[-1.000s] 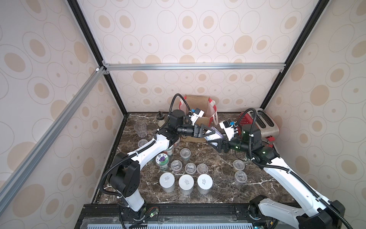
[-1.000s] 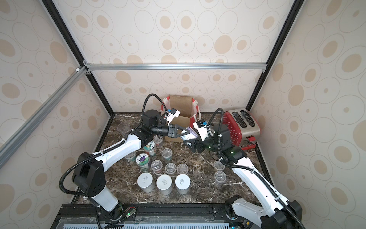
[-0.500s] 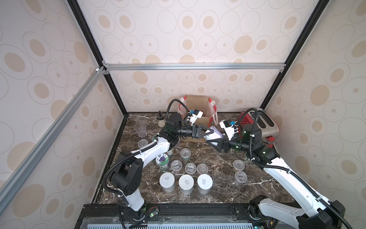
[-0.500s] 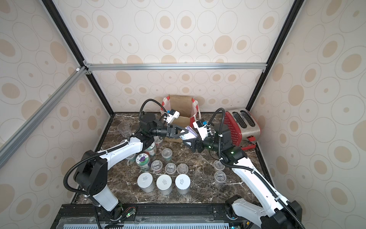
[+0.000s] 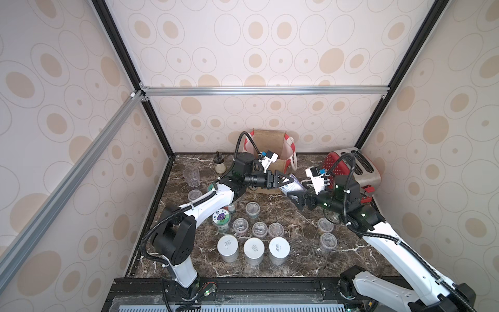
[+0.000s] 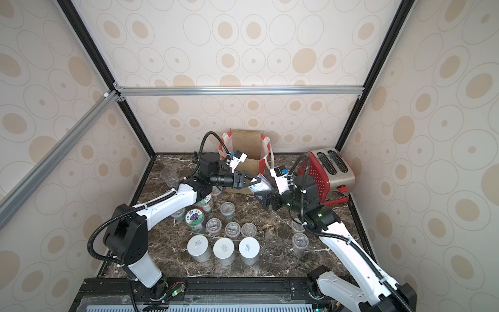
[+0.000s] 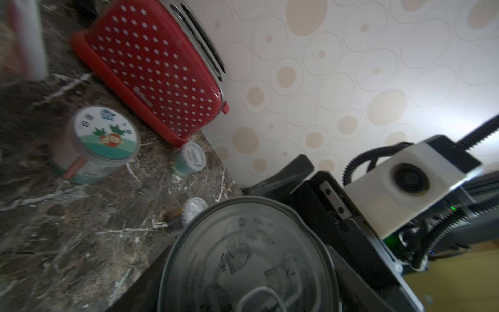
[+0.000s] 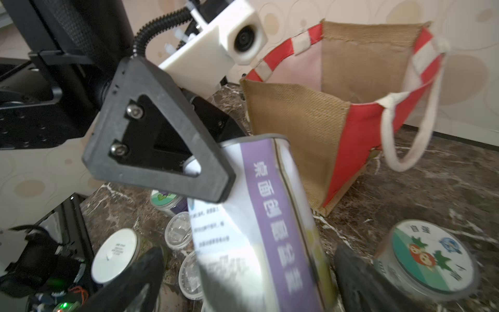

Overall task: Take out the seed jars from the canvas bag
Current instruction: Place the seed jar at the center of the board.

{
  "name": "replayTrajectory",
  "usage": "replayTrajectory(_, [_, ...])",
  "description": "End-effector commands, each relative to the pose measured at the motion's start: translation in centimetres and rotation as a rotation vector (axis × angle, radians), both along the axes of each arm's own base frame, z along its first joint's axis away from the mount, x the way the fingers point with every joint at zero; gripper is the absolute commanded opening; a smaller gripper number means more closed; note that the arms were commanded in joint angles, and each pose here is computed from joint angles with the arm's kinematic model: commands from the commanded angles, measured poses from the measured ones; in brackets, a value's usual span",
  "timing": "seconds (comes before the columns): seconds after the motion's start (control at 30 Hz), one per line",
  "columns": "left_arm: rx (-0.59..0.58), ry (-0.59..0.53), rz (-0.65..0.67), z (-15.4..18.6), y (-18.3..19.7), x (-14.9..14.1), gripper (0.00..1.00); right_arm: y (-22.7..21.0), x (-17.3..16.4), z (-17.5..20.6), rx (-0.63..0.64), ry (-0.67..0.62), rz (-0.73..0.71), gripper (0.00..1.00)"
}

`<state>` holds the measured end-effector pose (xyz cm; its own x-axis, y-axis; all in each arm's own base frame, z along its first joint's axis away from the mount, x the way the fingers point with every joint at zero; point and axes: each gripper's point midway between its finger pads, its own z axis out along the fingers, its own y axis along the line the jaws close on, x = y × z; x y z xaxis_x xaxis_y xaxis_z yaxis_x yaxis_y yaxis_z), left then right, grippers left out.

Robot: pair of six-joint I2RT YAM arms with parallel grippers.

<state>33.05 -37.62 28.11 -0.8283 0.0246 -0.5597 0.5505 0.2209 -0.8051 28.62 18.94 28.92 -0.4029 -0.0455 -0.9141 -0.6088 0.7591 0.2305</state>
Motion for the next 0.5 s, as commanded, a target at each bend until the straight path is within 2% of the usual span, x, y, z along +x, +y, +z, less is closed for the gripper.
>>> replayTrajectory(0.0, [0.200,-0.132,0.164,-1.9,1.1,2.4,0.57,-3.9,1.0,0.4,0.002,-0.030,-0.248,1.00])
replayTrajectory(0.07, [0.280,-0.190,0.224,-2.9,0.7,2.7,0.57,-6.5,1.3,-0.5,-0.019,-0.008,-0.396,1.00])
replayTrajectory(0.17, [0.417,-0.262,0.304,-5.5,-0.1,2.8,0.57,-9.0,1.5,-2.5,-0.040,0.047,-0.535,1.00])
replayTrajectory(0.3, [0.565,-0.352,0.388,-8.6,-1.6,2.2,0.57,-10.1,1.5,-4.3,-0.019,0.106,-0.580,1.00])
replayTrajectory(0.47, [0.718,-0.421,0.383,-13.4,-4.5,0.7,0.59,-9.9,1.6,-5.4,-0.014,0.142,-0.564,1.00])
